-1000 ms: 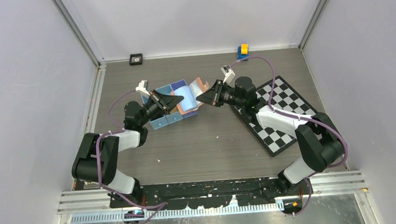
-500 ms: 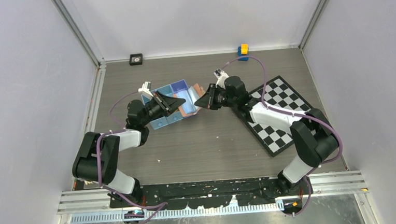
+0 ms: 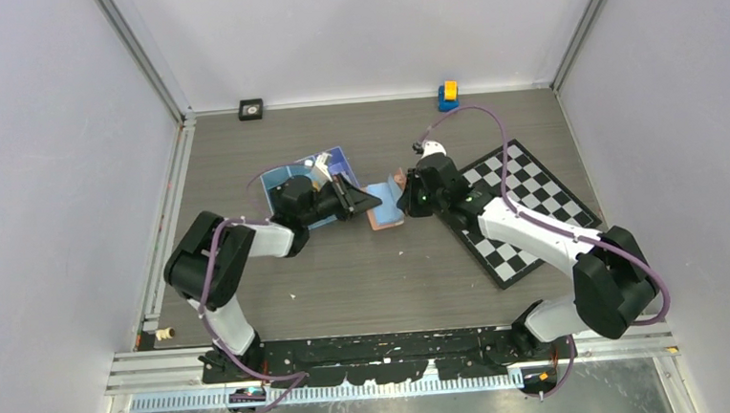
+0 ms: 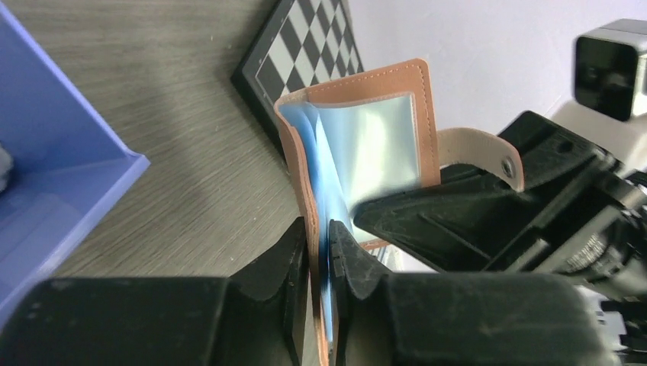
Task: Take the credit cards out of the card holder
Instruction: Close the card holder at the center of the board.
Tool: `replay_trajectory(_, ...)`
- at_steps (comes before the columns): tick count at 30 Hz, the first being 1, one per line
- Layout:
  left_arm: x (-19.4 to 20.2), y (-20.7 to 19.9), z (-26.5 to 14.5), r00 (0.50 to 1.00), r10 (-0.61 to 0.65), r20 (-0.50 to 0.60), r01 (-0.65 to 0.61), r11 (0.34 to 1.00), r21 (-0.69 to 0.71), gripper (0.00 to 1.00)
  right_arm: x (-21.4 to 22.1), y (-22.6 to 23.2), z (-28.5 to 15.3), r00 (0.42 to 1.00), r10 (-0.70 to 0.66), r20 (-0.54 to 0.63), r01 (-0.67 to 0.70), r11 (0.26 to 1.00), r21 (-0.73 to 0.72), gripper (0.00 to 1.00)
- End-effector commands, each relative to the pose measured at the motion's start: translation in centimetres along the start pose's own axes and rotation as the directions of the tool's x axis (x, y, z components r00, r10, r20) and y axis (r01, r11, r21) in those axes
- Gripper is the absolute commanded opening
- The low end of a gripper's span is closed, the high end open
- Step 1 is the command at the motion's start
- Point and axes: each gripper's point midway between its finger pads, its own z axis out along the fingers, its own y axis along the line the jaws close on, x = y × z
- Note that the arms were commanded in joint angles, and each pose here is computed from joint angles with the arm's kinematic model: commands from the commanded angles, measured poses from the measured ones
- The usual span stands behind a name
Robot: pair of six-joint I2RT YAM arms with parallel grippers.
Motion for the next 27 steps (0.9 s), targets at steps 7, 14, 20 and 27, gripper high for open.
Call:
replay_trajectory(7,1.4,1.1,1.4,0.986,0.128,-0.107,-0.143,0.978,-0.153,0.47,1.1,-3.2,1.7,0.954,-0.287,-0.088,0.299,0.878,0.374,0.12)
replay_trajectory(14,-1.0,1.2,-2.1,0.986,0.167,-0.022,-0.166,0.939,-0.301,0.55,2.2,-3.5,2.9,0.897,-0.407,-0.169,0.436,0.758,0.485,0.2)
replay_trajectory(20,-3.3,2.0,-4.4,0.993,0.095,0.064,-0.071,0.949,-0.307,0.54,3.0,-2.2,3.6,0.875,-0.448,-0.185,0.48,0.748,0.459,0.41)
replay_trajectory(27,-4.2,1.9,-5.3,0.992,0.083,0.093,-0.053,0.956,-0.287,0.53,5.3,3.4,4.0,0.894,-0.431,-0.121,0.446,0.883,0.147,0.45)
